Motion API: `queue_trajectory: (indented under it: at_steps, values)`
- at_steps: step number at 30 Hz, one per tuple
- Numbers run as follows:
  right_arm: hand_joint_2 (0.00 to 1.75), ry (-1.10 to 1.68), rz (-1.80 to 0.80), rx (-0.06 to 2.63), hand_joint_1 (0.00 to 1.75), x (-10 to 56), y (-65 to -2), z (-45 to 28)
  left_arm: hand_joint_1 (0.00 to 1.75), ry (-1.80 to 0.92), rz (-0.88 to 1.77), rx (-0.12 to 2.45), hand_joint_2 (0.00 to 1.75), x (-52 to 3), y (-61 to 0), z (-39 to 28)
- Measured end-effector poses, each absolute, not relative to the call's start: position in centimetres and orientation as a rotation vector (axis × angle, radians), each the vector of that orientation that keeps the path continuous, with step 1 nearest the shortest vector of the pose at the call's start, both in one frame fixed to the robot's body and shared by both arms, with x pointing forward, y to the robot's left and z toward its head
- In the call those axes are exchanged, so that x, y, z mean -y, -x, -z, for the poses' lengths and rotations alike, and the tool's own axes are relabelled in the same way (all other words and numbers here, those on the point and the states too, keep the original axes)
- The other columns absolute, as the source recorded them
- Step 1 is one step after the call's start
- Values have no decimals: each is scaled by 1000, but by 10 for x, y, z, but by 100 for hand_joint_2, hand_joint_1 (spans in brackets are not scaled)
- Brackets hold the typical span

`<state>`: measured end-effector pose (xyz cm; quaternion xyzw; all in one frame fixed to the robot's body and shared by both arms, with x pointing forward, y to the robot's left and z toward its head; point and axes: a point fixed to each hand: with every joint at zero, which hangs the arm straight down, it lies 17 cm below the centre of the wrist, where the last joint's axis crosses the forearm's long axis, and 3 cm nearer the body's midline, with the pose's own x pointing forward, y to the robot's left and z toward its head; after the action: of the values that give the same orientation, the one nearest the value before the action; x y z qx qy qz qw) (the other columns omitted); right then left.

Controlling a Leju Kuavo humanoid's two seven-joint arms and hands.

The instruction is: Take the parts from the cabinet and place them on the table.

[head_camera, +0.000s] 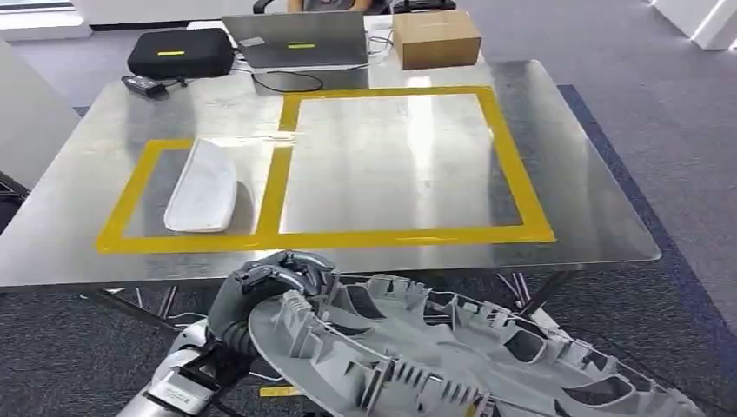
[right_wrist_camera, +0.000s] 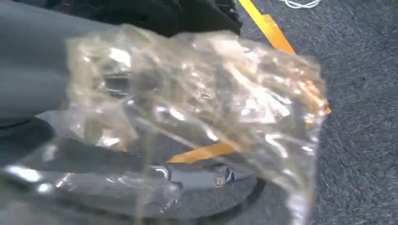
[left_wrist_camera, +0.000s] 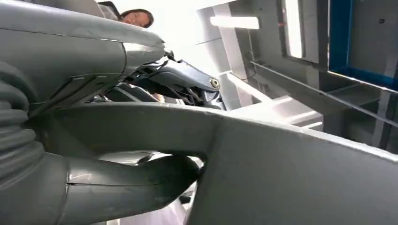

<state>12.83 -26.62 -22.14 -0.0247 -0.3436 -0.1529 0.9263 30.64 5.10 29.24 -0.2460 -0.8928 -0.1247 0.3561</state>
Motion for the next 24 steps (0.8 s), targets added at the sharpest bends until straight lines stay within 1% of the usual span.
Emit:
queue_trajectory:
  at_steps: [24]
  values:
    - [0,48,311,703,0,266,-128,222,175,639,326,2304,175,-49,-307,-293]
